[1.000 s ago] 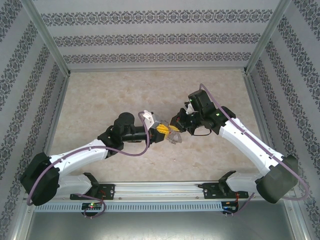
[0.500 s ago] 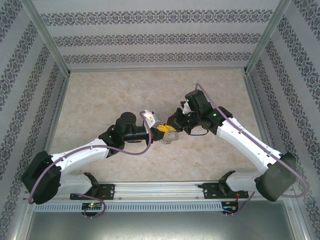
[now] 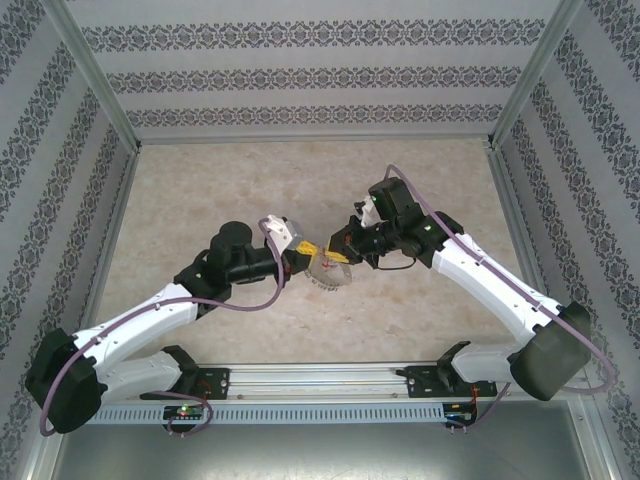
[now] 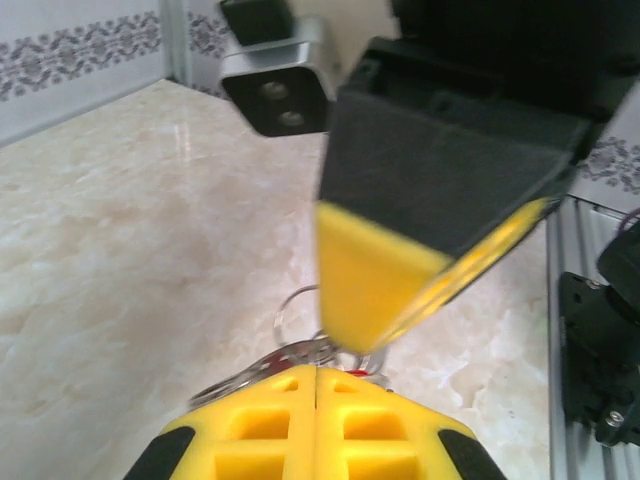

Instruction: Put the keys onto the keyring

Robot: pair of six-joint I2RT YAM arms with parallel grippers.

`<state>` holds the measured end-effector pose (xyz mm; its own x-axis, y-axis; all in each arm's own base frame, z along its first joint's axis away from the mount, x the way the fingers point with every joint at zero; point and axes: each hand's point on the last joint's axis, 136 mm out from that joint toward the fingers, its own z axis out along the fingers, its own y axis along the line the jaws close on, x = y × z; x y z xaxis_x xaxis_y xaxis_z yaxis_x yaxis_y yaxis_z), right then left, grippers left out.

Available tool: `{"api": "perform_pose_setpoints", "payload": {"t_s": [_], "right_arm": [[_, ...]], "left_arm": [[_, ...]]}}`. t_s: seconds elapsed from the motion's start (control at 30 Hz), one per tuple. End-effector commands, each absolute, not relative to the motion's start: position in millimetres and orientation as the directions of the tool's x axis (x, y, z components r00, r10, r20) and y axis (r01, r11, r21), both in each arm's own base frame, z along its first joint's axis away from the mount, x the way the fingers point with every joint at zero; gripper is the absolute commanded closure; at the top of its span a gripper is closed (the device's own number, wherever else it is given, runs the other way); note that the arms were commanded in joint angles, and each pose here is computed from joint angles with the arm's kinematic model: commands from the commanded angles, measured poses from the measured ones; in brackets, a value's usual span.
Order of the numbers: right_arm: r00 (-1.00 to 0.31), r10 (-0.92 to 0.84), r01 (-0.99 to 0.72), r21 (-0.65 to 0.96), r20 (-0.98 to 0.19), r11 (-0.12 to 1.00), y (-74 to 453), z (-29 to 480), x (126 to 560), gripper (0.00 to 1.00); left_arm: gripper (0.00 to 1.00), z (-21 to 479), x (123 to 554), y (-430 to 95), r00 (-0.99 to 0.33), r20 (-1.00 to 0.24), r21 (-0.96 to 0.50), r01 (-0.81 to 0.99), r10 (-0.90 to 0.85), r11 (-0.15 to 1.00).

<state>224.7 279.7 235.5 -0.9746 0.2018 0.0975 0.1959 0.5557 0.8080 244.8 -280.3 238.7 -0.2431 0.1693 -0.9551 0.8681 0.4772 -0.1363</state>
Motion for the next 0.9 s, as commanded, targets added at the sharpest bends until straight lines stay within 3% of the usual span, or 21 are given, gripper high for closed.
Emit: {"api": "perform_pose_setpoints", "payload": {"t_s": [0.0,0.23,0.33,0.63,0.8,0.87], "right_arm": [[-0.988,0.144,0.122,0.857,0.057,0.5,293.8,261.7,224.9,1.0],[-0.986,0.161,0.121,0.86,0.046,0.495,295.6,263.4,229.9,1.0],[-0.986,0.165,0.116,0.858,0.037,0.5,295.0,263.4,231.5,1.0],[-0.987,0.16,0.101,0.857,0.022,0.506,296.3,262.4,229.5,1.0],[-0.988,0.151,0.099,0.857,0.025,0.506,298.8,261.9,227.3,1.0],[-0.988,0.15,0.095,0.857,0.021,0.507,298.8,262.2,227.2,1.0]], "left_arm": [[0.98,220.8,253.5,-268.6,-0.363,-0.918,-0.222,0.803,0.158,0.552],[0.63,236.9,227.5,-288.4,-0.342,-0.93,-0.275,0.89,0.133,0.364],[0.56,242.9,218.5,-288.2,-0.319,-0.938,-0.262,0.908,0.135,0.327],[0.6,244.7,228.2,-285.7,-0.328,-0.936,-0.259,0.888,0.129,0.379],[0.82,241.5,238.4,-289.8,-0.341,-0.929,-0.261,0.879,0.144,0.398],[0.85,244.3,239.2,-291.7,-0.339,-0.93,-0.262,0.882,0.142,0.391]]}}
